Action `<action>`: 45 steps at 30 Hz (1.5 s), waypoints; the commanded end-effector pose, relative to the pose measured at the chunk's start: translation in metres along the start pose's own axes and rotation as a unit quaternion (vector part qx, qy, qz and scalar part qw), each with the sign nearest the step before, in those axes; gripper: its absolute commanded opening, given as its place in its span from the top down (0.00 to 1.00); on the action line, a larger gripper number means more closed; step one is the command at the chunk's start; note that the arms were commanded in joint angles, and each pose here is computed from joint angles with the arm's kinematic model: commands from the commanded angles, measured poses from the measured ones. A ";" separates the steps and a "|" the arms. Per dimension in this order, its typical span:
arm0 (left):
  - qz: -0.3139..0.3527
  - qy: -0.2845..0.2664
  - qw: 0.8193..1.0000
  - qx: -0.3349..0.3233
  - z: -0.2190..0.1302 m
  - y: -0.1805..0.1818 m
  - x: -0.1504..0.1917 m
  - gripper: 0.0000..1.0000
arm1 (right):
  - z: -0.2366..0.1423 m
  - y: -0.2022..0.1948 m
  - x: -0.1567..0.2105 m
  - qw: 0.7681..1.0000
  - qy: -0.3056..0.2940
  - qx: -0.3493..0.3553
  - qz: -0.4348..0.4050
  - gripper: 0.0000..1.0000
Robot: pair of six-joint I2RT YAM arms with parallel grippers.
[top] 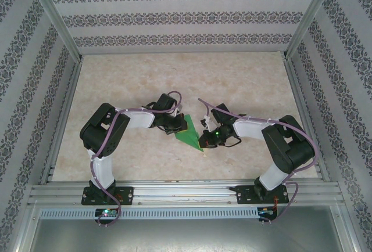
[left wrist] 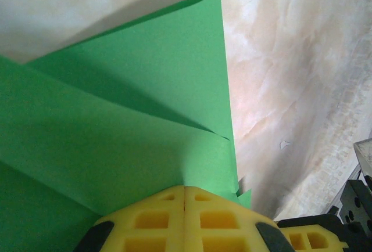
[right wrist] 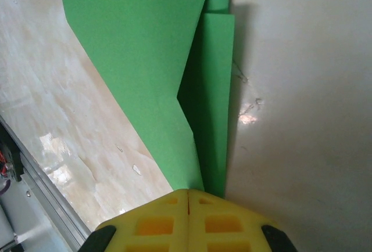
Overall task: Fold a paper plane with a square sheet of paper (fold left side to right side)
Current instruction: Fourth fold the wing at the center of the table.
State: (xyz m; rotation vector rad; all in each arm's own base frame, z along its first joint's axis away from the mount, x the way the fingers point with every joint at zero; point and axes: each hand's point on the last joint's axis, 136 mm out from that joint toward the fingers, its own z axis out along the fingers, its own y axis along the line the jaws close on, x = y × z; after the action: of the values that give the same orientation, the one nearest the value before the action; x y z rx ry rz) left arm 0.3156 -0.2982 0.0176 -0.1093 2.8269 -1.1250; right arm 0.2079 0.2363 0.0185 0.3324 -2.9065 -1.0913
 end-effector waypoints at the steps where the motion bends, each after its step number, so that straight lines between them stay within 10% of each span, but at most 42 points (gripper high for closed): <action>1: -0.028 0.024 0.996 -0.083 0.012 0.050 0.021 1.00 | 0.003 -0.007 0.006 1.000 0.015 0.025 -0.004 1.00; 45: -0.030 0.021 0.996 -0.087 0.012 0.052 0.019 1.00 | -0.001 0.026 -0.010 1.000 -0.010 -0.012 -0.011 1.00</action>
State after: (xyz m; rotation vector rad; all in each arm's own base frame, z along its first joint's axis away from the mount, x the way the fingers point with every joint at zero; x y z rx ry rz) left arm 0.3157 -0.2981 0.0174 -0.1102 2.8271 -1.1242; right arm 0.2045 0.2526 0.0346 0.3563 -2.8949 -1.1268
